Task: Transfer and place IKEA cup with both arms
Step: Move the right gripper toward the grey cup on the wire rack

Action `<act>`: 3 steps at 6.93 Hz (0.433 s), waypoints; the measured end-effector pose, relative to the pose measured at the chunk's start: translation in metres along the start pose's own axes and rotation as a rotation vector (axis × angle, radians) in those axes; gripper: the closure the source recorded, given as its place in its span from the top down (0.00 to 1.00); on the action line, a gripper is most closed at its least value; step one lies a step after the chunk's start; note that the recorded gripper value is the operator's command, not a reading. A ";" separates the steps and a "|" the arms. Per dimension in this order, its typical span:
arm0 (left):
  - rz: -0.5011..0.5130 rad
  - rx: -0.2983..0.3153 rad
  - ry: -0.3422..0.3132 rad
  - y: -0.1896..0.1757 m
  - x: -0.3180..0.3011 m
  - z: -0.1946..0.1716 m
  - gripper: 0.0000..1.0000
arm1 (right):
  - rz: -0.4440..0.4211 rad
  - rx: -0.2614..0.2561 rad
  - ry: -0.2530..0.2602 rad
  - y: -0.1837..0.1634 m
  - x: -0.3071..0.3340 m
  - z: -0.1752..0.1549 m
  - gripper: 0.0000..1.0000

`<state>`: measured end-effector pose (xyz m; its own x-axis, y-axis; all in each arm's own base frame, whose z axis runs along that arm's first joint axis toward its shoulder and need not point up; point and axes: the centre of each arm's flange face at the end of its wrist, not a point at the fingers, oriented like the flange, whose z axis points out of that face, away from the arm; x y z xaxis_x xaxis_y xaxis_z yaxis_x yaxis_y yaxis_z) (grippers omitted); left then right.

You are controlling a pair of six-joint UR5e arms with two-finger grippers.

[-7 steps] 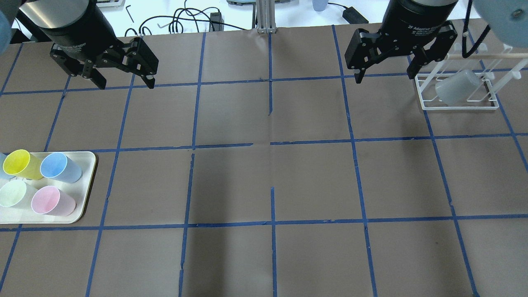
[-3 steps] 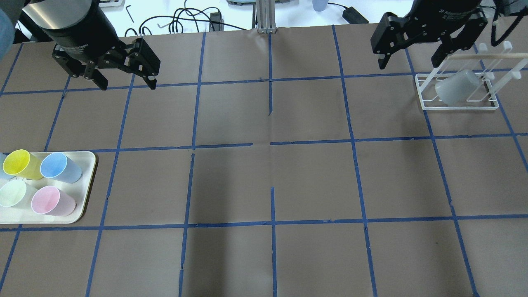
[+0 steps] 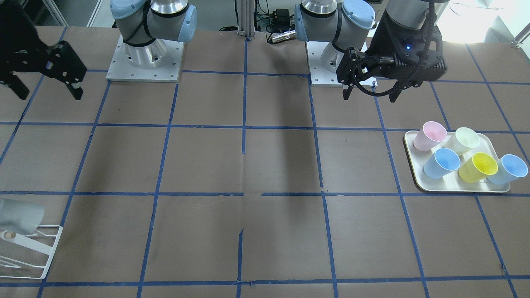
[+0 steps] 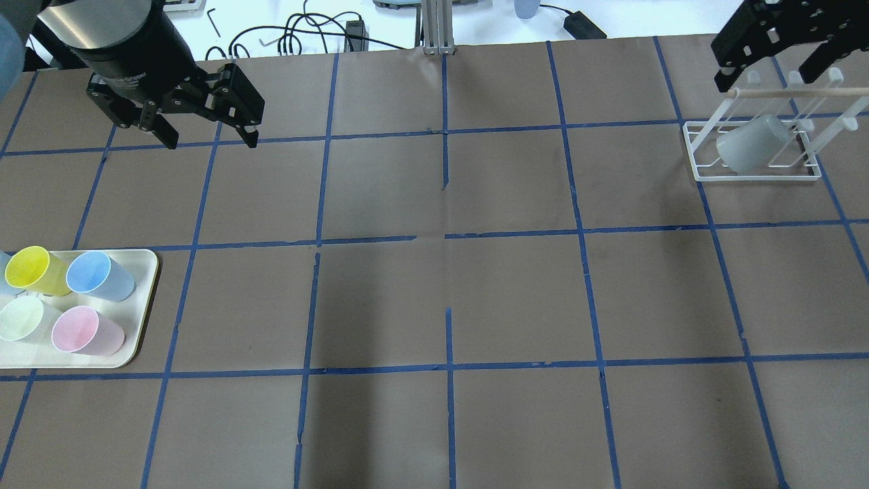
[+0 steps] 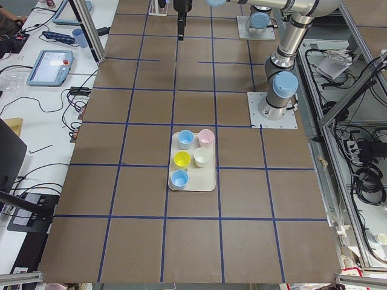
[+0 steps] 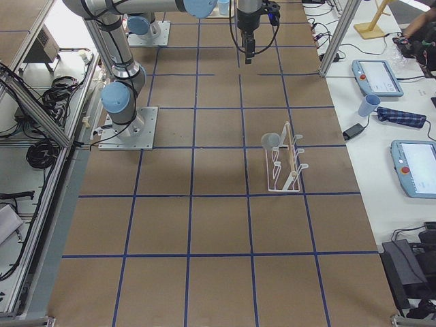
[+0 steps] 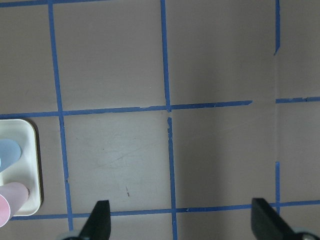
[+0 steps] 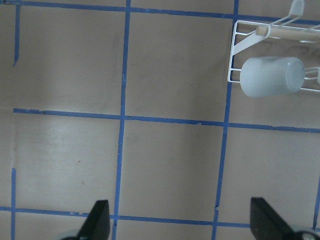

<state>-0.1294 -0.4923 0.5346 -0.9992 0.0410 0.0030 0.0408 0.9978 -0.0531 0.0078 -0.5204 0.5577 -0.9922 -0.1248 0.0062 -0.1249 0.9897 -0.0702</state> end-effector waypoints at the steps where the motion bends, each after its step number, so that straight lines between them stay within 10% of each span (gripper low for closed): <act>1: 0.000 -0.001 0.000 0.000 0.000 0.000 1.00 | -0.072 -0.001 -0.001 0.003 0.027 0.002 1.00; 3: 0.000 -0.001 0.000 0.000 0.000 0.000 1.00 | -0.219 -0.004 -0.006 0.005 0.079 0.013 1.00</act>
<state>-0.1294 -0.4923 0.5341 -0.9992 0.0411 0.0031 0.0409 0.9978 -0.0523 -0.0715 -0.5267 0.5448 -0.9414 -0.3370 0.0153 -0.3373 0.9393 -0.0635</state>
